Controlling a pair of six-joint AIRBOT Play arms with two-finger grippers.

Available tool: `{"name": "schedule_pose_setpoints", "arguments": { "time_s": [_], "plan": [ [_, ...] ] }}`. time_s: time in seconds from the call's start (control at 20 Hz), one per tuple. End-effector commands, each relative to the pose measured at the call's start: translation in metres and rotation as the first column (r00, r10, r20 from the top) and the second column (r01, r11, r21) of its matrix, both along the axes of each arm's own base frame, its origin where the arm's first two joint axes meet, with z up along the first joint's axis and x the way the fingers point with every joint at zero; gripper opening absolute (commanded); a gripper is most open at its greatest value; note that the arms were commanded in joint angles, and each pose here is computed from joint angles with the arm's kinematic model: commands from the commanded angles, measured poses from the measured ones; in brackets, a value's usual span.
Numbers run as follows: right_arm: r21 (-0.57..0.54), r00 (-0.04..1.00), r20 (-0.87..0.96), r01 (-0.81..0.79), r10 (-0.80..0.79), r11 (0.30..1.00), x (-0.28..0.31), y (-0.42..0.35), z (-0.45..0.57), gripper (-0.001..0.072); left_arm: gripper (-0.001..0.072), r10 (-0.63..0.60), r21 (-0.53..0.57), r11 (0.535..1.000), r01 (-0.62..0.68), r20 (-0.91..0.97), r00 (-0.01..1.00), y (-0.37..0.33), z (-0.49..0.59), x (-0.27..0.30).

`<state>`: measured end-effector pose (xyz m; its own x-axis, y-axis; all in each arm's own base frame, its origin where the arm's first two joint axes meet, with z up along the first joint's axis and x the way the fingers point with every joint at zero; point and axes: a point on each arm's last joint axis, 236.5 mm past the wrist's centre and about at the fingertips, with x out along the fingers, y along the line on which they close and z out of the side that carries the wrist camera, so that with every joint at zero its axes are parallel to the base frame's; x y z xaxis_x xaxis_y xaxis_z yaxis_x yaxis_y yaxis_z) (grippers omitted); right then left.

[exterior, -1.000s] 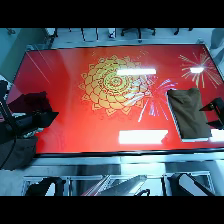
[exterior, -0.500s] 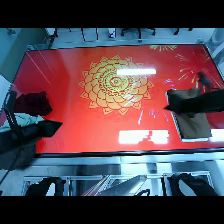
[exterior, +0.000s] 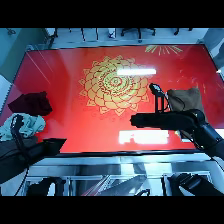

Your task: Fold the shirts.

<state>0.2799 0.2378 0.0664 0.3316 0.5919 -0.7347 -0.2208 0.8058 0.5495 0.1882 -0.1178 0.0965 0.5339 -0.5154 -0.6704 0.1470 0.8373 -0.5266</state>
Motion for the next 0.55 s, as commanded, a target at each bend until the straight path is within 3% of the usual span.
{"name": "schedule_pose_setpoints", "arguments": {
  "time_s": [0.0, 0.5],
  "plan": [
    [0.016, 1.000, -0.008, -0.009, 0.009, 1.000, -0.0039, 0.0072, 0.0000, 0.0025, 0.0017, 0.001, 0.000, 1.000, -0.001, 0.015, 1.000, -0.0004, 0.0008, -0.0050],
    [0.016, 1.000, -0.008, -0.009, 0.009, 1.000, -0.0039, 0.0072, -0.0002, 0.0025, 0.0017, 0.006, -0.004, 1.000, -0.006, 0.011, 1.000, -0.0003, 0.0007, -0.0046]
  ]
}}
